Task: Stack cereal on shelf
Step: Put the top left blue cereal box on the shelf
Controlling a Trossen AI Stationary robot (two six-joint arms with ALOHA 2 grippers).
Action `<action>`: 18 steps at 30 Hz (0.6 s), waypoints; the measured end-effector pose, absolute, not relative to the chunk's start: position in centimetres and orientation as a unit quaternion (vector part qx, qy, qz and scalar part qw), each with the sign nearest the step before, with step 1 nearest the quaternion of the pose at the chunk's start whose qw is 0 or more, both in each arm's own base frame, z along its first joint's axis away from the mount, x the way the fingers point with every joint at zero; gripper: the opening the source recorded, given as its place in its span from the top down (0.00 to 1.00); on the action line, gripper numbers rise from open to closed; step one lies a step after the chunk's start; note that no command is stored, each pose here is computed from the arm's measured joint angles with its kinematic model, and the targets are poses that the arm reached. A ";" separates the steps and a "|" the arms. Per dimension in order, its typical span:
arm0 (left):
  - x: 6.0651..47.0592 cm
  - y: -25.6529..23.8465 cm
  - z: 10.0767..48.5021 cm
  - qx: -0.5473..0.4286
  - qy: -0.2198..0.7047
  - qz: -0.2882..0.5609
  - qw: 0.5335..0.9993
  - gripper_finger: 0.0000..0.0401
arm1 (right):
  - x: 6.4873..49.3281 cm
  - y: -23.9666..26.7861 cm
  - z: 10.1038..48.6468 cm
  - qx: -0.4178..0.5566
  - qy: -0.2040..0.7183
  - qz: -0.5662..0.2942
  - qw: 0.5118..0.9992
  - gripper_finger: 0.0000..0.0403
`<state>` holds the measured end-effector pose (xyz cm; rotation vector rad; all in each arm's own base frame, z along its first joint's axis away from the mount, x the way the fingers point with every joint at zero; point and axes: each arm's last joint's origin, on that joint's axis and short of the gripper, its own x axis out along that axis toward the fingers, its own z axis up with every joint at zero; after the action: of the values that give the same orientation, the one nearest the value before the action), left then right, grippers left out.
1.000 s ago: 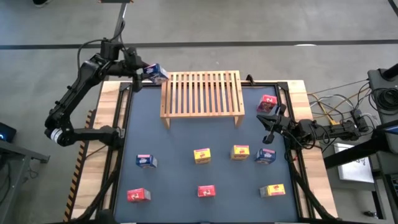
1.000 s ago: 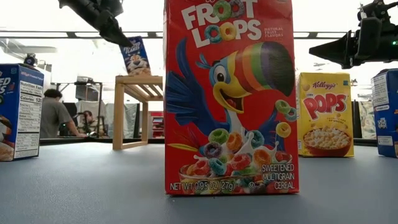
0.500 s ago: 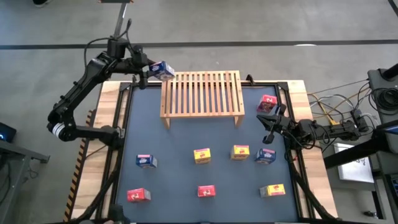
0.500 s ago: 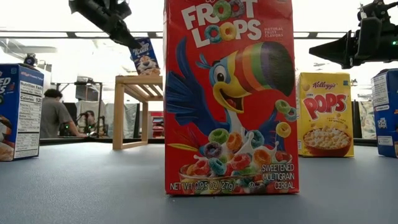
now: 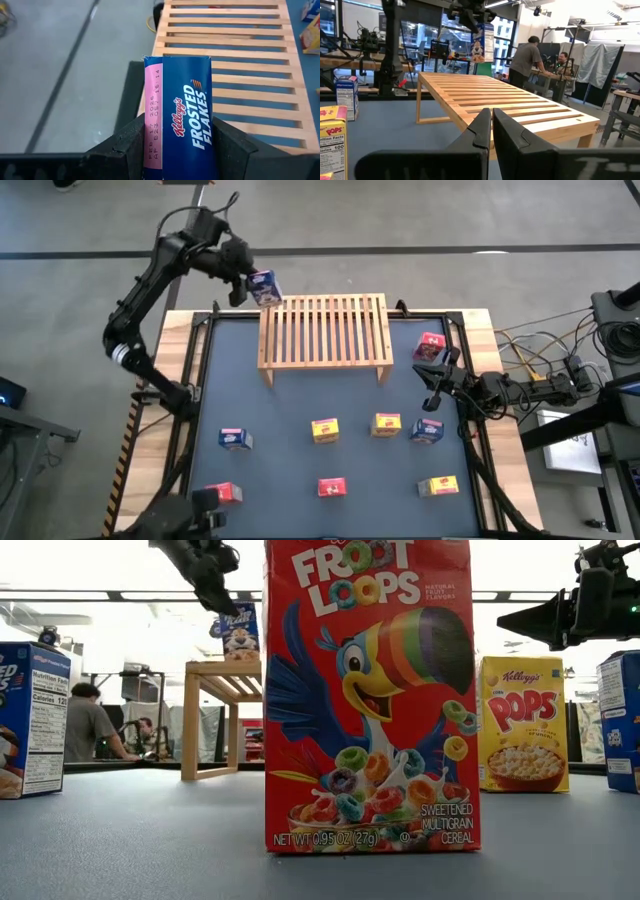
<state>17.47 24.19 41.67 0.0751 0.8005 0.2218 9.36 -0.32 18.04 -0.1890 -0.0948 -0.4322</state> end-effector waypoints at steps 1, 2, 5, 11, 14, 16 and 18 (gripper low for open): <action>17.8 24.6 41.7 0.034 0.393 0.104 0.913 0.60 | 9.4 -0.3 18.0 -0.094 -0.047 -0.214 0.971 0.98; 18.2 24.9 41.7 0.034 0.396 0.100 0.912 0.60 | 9.4 -0.3 18.0 -0.094 -0.047 -0.214 0.971 0.98; 19.2 25.9 41.6 0.046 0.403 0.085 0.910 0.60 | 9.4 -0.3 18.0 -0.094 -0.047 -0.214 0.971 0.98; 20.7 27.1 41.2 0.049 0.420 0.060 0.904 0.60 | 9.4 -0.3 18.0 -0.094 -0.047 -0.214 0.971 0.98; 21.1 27.6 40.7 0.039 0.429 0.053 0.901 0.60 | 9.4 -0.3 18.0 -0.094 -0.047 -0.214 0.971 0.98; 21.3 27.8 40.3 0.043 0.439 0.052 0.896 0.60 | 9.4 -0.3 18.0 -0.094 -0.047 -0.214 0.971 0.98; 21.3 27.8 39.8 0.042 0.447 0.050 0.892 0.60 | 9.4 -0.3 18.0 -0.094 -0.047 -0.214 0.971 0.98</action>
<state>21.30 27.84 39.79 0.0862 0.9281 0.1039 9.35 -0.33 18.05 -0.1891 -0.0949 -0.4324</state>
